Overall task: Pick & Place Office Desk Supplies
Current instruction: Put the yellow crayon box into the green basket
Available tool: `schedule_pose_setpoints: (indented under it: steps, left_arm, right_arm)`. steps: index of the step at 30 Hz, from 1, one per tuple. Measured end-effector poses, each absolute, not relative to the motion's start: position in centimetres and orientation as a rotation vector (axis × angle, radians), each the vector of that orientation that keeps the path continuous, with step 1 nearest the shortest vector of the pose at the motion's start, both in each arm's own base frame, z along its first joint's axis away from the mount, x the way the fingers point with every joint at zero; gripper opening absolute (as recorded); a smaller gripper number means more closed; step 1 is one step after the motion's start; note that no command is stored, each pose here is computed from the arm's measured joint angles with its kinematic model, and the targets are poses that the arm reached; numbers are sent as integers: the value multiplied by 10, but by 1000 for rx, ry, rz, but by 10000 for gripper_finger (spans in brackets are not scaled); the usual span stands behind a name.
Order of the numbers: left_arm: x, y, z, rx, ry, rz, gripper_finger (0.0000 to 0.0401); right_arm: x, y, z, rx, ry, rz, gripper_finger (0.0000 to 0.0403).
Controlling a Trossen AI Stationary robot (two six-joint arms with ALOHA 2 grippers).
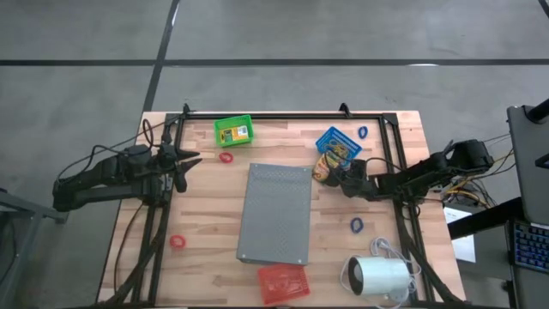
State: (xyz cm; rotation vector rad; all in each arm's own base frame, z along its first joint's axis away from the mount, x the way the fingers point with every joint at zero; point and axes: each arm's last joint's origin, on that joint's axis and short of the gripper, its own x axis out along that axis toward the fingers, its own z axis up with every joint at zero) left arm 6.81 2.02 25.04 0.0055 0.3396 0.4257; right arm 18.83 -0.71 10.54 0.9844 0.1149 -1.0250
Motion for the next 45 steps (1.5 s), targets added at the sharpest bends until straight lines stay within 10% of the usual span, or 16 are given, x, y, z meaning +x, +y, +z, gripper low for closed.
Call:
schedule_pose_setpoints:
  steps: [30,45]
  left_arm:
    - [68,20,250,6,339,425,98]
    - [68,20,250,6,339,425,98]
  right_arm:
    - [195,-6,128,889,145,-978,38]
    - [215,-7,205,601,395,-1044,38]
